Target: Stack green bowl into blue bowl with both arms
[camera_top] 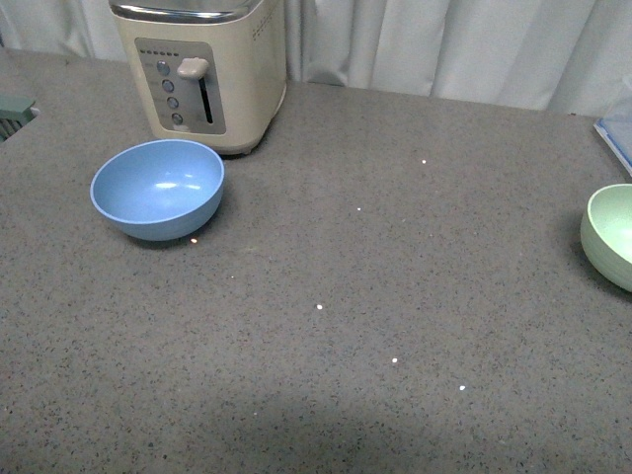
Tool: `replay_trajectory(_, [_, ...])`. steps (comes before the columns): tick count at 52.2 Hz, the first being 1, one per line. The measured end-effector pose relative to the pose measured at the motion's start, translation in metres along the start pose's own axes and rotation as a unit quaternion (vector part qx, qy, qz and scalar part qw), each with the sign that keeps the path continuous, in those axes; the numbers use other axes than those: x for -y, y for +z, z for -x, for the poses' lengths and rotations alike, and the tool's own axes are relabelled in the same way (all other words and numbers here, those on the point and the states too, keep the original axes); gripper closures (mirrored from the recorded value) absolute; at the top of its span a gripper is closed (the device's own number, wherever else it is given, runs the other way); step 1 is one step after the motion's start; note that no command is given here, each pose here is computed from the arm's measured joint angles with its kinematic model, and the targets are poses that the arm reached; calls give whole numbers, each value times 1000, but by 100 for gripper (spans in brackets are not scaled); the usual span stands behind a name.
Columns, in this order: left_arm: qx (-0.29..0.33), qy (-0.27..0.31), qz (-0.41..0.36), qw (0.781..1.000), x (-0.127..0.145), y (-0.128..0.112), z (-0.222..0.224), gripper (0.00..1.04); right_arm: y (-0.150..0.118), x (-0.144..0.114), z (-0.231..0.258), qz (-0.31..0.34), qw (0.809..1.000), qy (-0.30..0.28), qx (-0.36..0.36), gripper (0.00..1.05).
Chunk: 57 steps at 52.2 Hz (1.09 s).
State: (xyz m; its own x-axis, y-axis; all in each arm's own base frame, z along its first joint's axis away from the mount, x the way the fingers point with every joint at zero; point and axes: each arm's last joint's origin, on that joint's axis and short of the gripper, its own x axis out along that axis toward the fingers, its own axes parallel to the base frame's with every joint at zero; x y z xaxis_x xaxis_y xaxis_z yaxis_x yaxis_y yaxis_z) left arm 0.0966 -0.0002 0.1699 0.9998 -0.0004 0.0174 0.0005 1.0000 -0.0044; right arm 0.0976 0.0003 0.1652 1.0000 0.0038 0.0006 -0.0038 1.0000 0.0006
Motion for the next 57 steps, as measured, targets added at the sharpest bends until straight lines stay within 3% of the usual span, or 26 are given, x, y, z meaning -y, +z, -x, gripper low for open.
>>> replay_trajectory(57, [0, 0, 0, 1000, 0, 0, 0, 6, 0, 0, 0, 0, 1000, 0, 0, 9])
